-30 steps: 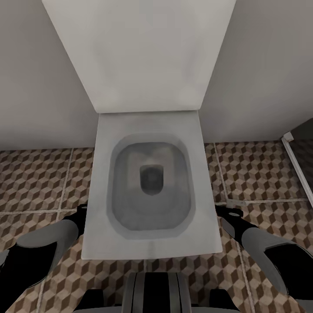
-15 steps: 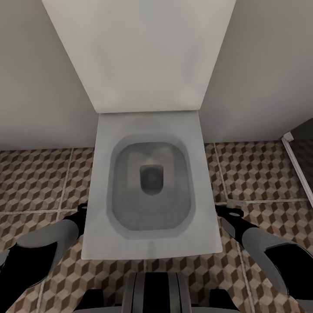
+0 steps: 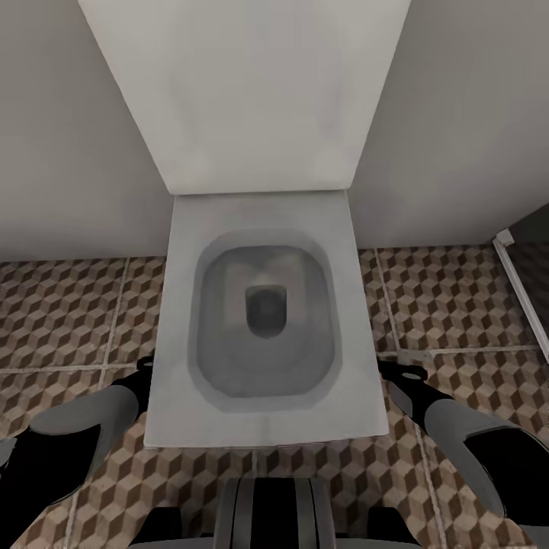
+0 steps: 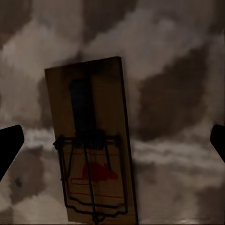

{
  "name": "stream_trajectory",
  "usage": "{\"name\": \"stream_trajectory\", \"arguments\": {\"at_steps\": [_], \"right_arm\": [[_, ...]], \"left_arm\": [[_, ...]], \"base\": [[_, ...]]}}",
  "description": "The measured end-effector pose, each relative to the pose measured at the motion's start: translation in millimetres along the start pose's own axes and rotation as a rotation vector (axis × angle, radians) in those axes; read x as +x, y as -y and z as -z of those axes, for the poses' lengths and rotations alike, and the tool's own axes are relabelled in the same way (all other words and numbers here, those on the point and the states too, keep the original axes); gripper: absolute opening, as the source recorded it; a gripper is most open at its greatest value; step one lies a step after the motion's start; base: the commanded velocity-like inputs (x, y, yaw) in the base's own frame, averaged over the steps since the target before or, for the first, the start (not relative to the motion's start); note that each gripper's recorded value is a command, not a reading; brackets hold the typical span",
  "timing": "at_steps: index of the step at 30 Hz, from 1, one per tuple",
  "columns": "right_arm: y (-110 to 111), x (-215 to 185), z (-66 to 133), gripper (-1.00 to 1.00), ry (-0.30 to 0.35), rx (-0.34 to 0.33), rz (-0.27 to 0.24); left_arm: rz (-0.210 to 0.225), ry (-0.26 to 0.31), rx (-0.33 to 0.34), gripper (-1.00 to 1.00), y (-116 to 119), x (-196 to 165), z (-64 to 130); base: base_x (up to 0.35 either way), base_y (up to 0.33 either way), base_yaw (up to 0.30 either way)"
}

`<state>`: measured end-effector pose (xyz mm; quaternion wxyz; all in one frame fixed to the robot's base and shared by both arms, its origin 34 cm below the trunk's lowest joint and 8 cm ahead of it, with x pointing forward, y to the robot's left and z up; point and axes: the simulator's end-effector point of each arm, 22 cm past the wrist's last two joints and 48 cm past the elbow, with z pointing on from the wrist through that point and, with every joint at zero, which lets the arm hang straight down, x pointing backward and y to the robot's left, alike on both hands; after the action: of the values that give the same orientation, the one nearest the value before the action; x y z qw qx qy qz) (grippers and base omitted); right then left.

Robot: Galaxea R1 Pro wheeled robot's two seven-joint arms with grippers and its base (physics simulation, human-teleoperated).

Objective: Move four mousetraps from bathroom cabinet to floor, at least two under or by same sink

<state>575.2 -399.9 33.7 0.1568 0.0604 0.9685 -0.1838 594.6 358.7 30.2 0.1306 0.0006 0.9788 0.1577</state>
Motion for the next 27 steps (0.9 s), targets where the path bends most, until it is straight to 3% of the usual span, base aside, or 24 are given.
{"name": "stream_trajectory", "arguments": {"at_steps": [27], "right_arm": [[0.0,0.2,-0.2,1.0,0.0,0.0,0.0]], "left_arm": [[0.001,0.0,-0.009,1.0,-6.0,0.0,-1.2]], "base": [[-0.315,0.0,0.0]]}}
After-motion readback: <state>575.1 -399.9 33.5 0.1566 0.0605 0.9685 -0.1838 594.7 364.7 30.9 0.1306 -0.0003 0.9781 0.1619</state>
